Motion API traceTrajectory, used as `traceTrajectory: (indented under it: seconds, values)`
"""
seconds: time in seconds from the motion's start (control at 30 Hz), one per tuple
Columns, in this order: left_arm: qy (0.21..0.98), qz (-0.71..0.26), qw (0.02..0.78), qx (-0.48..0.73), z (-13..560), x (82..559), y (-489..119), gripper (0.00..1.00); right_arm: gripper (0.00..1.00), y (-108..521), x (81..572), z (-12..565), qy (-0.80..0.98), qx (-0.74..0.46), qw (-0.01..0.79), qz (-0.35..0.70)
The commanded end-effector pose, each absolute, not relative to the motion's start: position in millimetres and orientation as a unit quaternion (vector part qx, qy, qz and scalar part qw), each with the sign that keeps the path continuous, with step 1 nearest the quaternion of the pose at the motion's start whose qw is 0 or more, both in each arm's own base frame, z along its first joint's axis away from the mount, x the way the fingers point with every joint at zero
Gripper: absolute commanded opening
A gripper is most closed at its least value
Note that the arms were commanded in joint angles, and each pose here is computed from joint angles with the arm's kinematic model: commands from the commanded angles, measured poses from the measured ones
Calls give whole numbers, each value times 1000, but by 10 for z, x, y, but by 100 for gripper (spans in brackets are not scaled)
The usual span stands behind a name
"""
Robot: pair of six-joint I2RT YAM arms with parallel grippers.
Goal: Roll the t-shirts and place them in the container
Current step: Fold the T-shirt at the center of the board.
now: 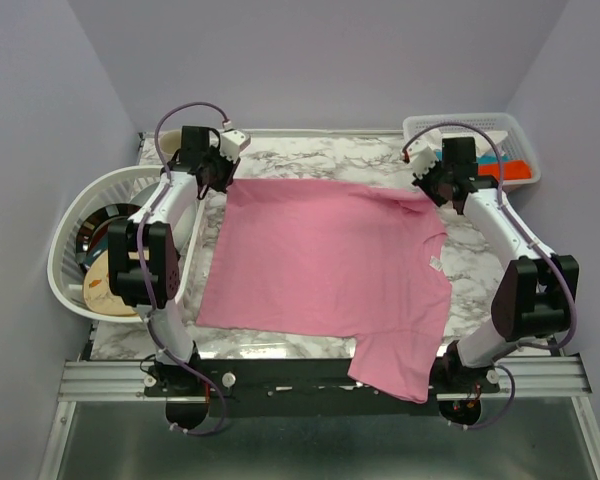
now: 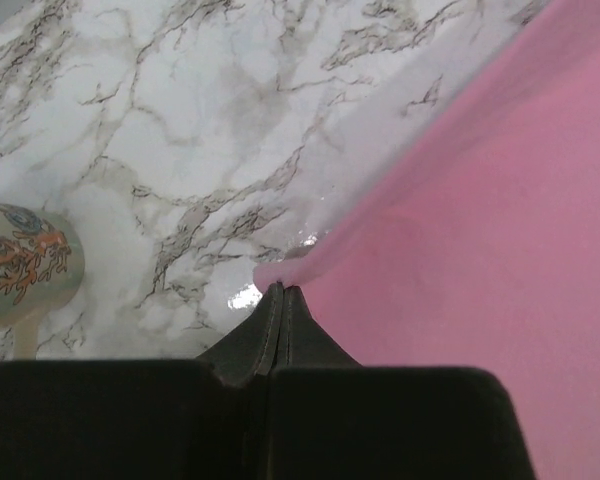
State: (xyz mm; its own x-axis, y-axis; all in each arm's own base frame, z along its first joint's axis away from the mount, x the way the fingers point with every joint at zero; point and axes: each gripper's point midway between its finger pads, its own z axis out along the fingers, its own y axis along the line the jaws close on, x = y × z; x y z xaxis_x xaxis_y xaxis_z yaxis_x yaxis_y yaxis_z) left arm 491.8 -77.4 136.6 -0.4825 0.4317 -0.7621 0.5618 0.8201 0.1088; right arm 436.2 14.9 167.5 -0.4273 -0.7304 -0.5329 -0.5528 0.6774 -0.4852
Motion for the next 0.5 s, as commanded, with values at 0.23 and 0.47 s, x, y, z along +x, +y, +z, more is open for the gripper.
traceTrajectory:
  seconds: [0.23,0.47]
  values:
    - [852,-83,390,338,1372,4488,-598,0,0,121,3551,1376,857,-394,319,-91]
    - [854,-97,359,365,1232,4287,-624,0,1,87,3249,1623,842,-421,323,-99]
